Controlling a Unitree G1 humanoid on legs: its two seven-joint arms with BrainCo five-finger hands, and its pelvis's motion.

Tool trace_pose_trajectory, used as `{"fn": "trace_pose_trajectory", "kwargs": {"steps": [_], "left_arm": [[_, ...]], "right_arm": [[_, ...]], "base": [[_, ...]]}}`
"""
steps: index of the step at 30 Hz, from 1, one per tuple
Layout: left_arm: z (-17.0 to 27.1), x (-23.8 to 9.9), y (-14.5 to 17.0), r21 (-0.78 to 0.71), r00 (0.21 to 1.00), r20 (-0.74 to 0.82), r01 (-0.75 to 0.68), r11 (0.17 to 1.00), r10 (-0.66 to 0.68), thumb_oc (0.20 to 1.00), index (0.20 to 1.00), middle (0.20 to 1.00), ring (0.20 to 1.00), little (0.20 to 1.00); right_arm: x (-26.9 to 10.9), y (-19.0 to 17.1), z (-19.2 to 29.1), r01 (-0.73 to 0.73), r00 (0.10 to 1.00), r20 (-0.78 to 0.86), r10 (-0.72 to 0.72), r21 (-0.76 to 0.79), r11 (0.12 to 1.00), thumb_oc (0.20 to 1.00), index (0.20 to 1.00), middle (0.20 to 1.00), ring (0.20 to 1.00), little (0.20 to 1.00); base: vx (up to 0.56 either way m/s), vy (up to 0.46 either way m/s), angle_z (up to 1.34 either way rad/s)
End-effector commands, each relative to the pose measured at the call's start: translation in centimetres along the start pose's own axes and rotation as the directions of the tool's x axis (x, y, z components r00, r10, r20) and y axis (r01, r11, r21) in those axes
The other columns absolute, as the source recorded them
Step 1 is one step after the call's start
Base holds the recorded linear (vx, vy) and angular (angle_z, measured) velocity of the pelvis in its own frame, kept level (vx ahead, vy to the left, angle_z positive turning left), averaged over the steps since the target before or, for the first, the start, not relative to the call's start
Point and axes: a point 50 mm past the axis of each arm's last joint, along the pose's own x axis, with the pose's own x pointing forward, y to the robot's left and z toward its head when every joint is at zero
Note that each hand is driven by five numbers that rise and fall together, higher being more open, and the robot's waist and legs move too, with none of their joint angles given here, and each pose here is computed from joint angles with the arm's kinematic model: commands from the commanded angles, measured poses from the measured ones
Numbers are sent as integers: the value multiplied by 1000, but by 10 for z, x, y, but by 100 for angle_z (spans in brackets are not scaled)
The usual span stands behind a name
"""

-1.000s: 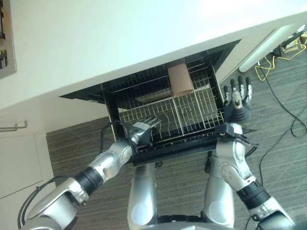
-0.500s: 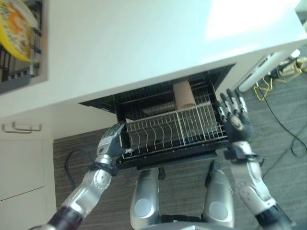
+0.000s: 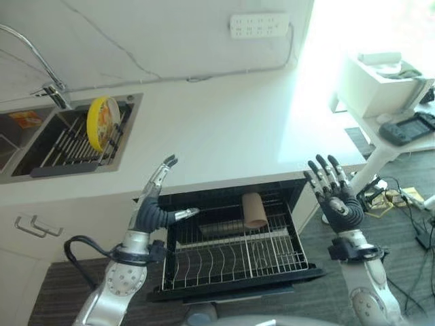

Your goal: Place the dishes in the dishwasher.

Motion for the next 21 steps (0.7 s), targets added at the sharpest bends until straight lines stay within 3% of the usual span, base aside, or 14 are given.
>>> {"fn": "trace_pose_trajectory", "kwargs": {"steps": [1,5,9,21], "left_arm": [[26,30,19,-278,957,249,-74,958,146,1000,1000,1000,1000,1000],[19,37,12,-462,951,244,-60,885,192,1000,1000,1000,1000,1000],[16,41,21,-489,934,230,-132,862,274,1000,1000,1000,1000,1000],[12,27,46,-366,934,195,-212,906,298,1000,1000,1000,1000,1000]], "right_arm": [[29,17,42,-138,955,229,190,-227,964,1000,1000,1000,1000,1000],[46,12,52,-89,954,235,189,-381,920,1000,1000,1000,1000,1000],[55,6,59,-69,952,247,183,-409,910,1000,1000,1000,1000,1000],[45,4,45,-21,971,209,116,-407,913,1000,1000,1000,1000,1000]], "base": [[-55,-70,17],[-18,-45,6],[65,-69,0],[82,-25,1]]}}
